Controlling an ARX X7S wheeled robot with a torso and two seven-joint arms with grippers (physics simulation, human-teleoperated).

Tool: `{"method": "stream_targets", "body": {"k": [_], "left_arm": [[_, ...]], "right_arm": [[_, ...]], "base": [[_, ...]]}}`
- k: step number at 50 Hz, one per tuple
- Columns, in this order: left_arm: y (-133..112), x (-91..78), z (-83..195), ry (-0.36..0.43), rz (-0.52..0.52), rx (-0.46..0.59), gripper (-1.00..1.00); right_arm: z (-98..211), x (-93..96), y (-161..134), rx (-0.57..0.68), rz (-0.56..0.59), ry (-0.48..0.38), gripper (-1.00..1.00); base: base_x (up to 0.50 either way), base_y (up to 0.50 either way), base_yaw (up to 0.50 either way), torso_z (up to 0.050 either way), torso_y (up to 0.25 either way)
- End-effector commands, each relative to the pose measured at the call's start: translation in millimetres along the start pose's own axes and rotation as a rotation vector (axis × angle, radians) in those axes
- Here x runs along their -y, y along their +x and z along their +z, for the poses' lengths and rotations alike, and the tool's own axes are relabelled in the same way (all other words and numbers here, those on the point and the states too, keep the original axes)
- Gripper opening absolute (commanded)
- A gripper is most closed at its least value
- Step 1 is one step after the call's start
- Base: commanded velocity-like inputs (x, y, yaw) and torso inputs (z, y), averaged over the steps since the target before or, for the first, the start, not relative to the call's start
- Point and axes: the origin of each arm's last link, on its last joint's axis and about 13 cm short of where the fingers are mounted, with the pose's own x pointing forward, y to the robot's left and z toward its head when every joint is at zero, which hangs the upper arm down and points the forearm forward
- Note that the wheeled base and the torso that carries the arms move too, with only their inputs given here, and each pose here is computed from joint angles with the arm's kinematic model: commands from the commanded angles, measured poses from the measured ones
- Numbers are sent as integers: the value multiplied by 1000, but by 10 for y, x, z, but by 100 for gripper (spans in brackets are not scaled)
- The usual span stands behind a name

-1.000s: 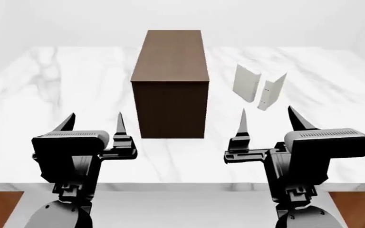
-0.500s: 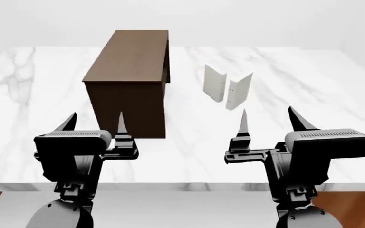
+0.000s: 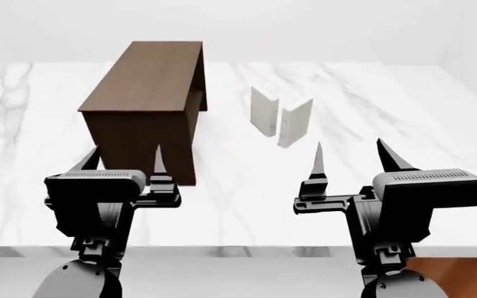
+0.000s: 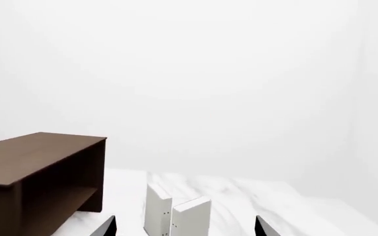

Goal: Pick up the book on the right and place it under the cabinet shelf.

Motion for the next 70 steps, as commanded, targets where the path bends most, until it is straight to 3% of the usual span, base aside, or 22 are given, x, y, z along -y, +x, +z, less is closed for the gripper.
{"method": "stream_targets", "body": {"k": [1, 19, 33, 47, 70], "left_arm": [[4, -20, 7, 5, 7, 6, 100], [10, -42, 36, 5, 13, 15, 100], [54, -108, 508, 10, 18, 144, 100], [159, -222, 758, 35, 57, 215, 100], [167, -253, 753, 33, 62, 224, 100]], "right_arm": [[27, -15, -5, 20, 11, 1, 100], [47, -17, 11, 24, 8, -4, 100], [228, 17, 27, 59, 10, -23, 100], [392, 67, 74, 87, 1, -43, 100], [401, 68, 93, 86, -2, -48, 100]], "base": [[152, 0, 0, 0, 0], [177, 0, 0, 0, 0], [223, 0, 0, 0, 0], [225, 0, 0, 0, 0], [224, 0, 0, 0, 1]]}}
